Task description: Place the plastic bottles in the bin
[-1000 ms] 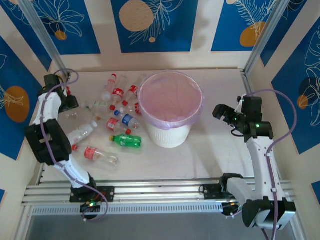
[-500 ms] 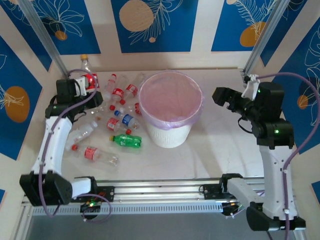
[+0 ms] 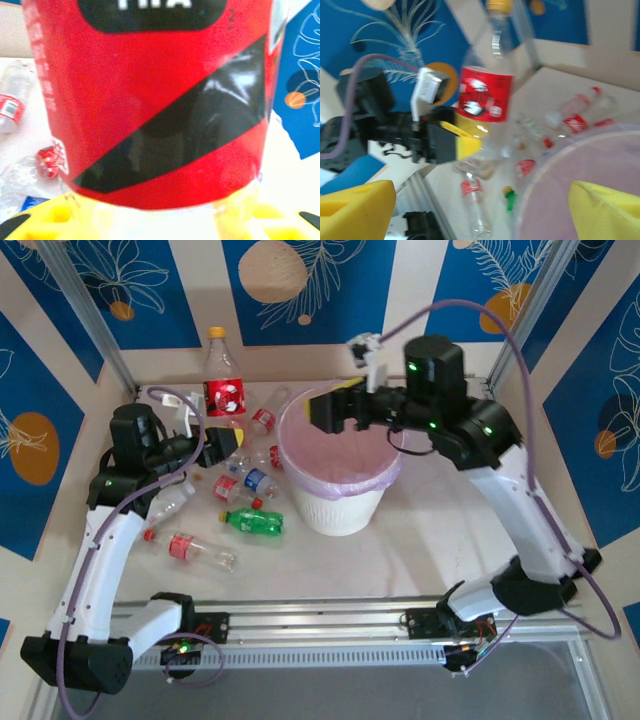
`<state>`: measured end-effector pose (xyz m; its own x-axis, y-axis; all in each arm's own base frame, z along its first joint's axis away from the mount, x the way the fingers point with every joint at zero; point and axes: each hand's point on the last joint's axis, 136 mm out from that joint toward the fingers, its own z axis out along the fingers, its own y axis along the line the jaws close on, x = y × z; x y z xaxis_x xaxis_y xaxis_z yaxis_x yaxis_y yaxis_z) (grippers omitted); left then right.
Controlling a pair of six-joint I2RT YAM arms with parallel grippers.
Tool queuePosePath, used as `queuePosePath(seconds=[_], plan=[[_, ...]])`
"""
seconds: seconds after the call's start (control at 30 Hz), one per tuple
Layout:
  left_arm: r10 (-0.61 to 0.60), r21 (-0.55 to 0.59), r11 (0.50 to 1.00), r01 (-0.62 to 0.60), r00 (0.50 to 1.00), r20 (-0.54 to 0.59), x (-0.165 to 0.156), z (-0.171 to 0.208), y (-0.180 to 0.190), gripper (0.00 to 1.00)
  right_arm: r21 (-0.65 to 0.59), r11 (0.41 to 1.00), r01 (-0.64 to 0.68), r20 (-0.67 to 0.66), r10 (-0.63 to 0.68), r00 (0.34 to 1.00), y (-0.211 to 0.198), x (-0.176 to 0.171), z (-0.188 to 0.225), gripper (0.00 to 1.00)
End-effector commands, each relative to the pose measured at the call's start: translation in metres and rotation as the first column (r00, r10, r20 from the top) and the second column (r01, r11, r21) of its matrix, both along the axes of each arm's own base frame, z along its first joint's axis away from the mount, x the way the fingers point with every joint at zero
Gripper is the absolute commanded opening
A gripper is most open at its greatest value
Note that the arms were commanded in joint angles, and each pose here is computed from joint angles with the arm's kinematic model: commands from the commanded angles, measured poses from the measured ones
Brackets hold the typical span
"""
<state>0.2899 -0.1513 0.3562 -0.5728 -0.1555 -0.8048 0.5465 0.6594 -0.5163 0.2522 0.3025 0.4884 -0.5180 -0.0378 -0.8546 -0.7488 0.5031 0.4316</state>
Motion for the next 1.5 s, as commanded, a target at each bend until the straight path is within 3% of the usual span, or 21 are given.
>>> queuePosePath(seconds=[0.0,0.33,0.67,0.87,1.1,1.27,1.3,1.4,1.47], plan=[[-0.128,-0.023,0.991,0.129,0.991,0.041,-0.014,0.006,-0.017,0.28,0.026,0.984,-0.177,0.009,0.176,0.984,0.032,-0.014,0.012,0.89],[-0.275,-0.014,0.961,0.277,0.959,0.071,-0.032,0.004,-0.043,0.21,0.016,0.992,-0.122,-0.082,0.123,0.989,0.067,0.047,-0.006,0.92],[-0.330,-0.005,0.943,0.332,0.939,0.100,-0.038,0.008,-0.060,0.15,0.030,0.985,-0.172,-0.166,0.175,0.970,0.091,0.064,-0.033,0.93],[-0.323,0.008,0.946,0.324,0.941,0.100,-0.032,0.008,-0.064,0.15,0.046,0.976,-0.212,-0.203,0.217,0.955,0.100,0.061,-0.040,0.84],[-0.299,0.017,0.954,0.299,0.949,0.103,-0.026,0.008,-0.063,0.17,0.043,0.980,-0.195,-0.195,0.200,0.960,0.096,0.062,-0.038,0.65],[-0.297,0.014,0.955,0.297,0.949,0.109,-0.025,0.010,-0.064,0.38,0.053,0.980,-0.189,-0.174,0.196,0.965,0.095,0.065,-0.034,0.56],[-0.294,0.014,0.956,0.294,0.949,0.115,-0.025,0.012,-0.063,0.46,0.060,0.980,-0.190,-0.168,0.198,0.966,0.096,0.065,-0.032,0.56],[-0.282,0.018,0.959,0.283,0.950,0.132,-0.025,0.015,-0.061,0.82,0.081,0.979,-0.184,-0.145,0.195,0.970,0.094,0.068,-0.024,0.55],[-0.279,0.021,0.960,0.279,0.949,0.146,-0.027,0.018,-0.060,0.98,0.093,0.980,-0.174,-0.111,0.184,0.977,0.093,0.070,-0.016,0.54]])
